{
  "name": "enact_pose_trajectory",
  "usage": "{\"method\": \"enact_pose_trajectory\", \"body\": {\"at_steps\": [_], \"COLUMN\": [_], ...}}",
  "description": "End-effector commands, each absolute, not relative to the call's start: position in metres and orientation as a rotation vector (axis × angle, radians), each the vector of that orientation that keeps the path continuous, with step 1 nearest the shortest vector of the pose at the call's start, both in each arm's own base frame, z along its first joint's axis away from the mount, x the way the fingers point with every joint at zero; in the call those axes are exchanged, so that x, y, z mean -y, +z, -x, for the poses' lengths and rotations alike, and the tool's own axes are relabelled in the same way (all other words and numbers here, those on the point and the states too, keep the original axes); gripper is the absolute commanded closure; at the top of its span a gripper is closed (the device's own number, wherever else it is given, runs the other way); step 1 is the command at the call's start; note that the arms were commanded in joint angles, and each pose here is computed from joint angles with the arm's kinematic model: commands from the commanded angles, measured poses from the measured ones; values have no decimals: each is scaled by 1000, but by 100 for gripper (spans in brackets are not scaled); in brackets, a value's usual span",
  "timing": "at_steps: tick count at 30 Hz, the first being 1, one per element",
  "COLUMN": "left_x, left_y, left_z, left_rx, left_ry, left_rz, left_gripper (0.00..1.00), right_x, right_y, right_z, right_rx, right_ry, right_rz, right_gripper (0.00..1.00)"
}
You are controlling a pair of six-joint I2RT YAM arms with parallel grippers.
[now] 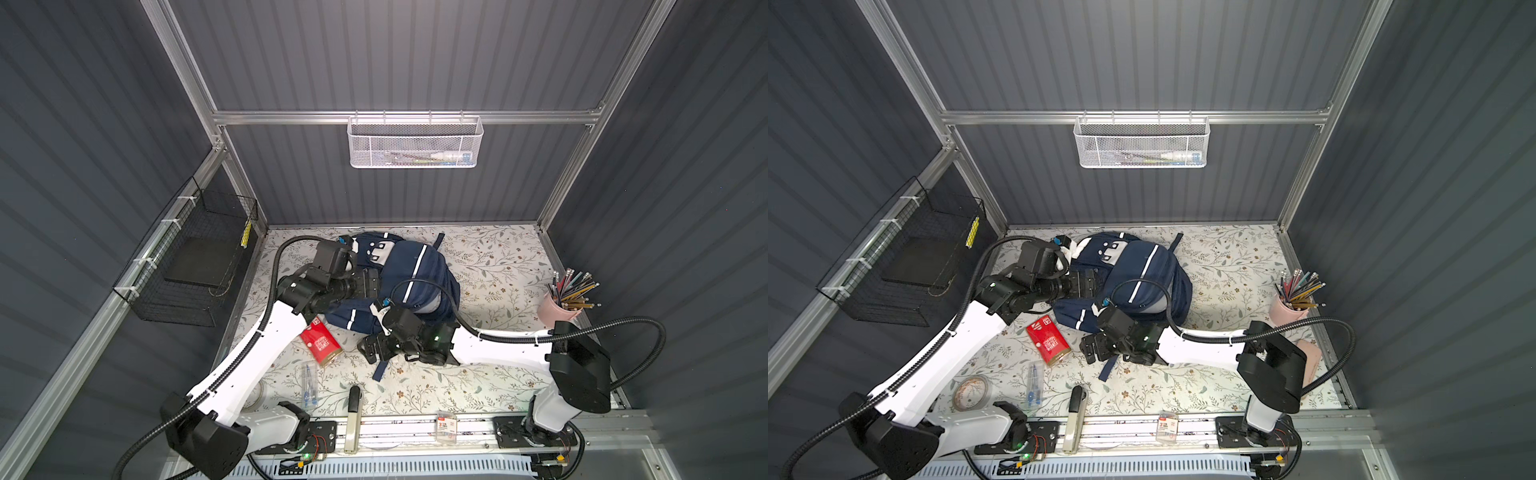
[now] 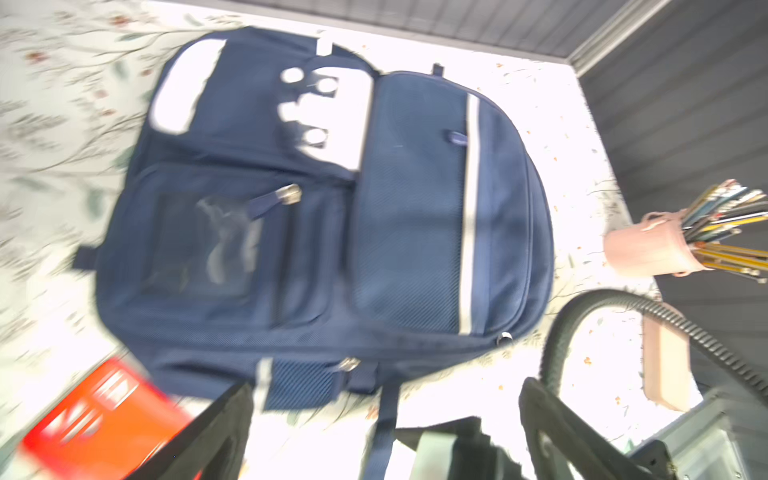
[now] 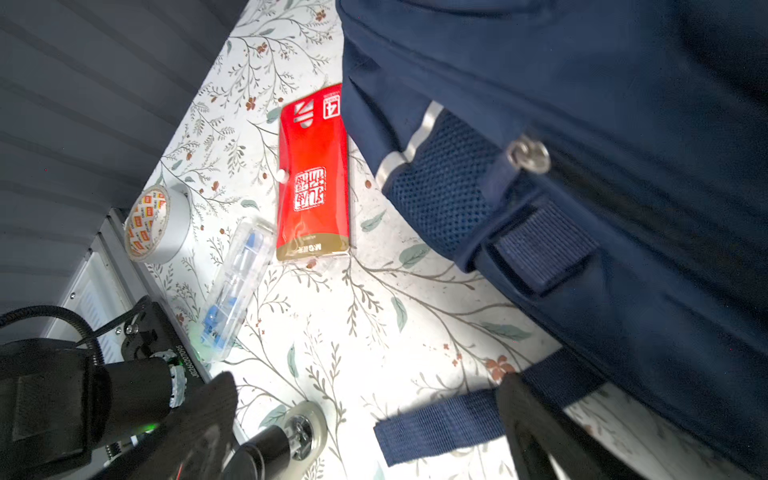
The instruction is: Pack the student bag
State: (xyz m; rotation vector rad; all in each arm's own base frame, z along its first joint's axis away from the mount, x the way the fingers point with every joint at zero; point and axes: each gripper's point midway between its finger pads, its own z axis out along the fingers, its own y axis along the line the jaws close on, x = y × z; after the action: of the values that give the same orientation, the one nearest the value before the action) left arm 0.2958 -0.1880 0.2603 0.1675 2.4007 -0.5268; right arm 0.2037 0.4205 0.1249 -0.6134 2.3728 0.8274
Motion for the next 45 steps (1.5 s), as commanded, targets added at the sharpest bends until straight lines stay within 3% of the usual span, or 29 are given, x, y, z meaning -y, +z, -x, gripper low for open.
{"method": "enact_pose_trajectory", "body": {"at_steps": [1,6,11,17,20,27,30,38,45], "left_x": [185,133,82,54,36,35,36,30,28], "left_y": [230,239,188,154,129,74,65,30,28], "left_z": [-279,-264,-212,-184,-163,-142,-150,-143,-145], "left_rx": [-2558,-2549,-2808,-2698,-2712,-2718,-2653,-2687,-2674], "left_ry": [-505,-281,62,45,153,102,39,132,162], "left_rz": [-174,81,296,645,765,938,945,959,991], "left_gripper": [0,0,3,3,5,16,14,10,18], "right_x": [-410,-417,-419,-429,-426,-410,-404,-388,-383], "right_y": [103,112,107,113,118,124,127,127,132], "right_z": [-224,-229,-225,-216,-214,-222,-227,-240,-250], "right_rx": [-2449,-2435,-2448,-2409,-2382,-2375,-2359,-2361,-2355], "right_ry": [812,907,985,1151,1202,1342,1394,1454,1507], "right_rz": [500,535,524,541,538,489,460,384,336], "right_gripper": [1,3,3,3,3,3,3,3,3]}}
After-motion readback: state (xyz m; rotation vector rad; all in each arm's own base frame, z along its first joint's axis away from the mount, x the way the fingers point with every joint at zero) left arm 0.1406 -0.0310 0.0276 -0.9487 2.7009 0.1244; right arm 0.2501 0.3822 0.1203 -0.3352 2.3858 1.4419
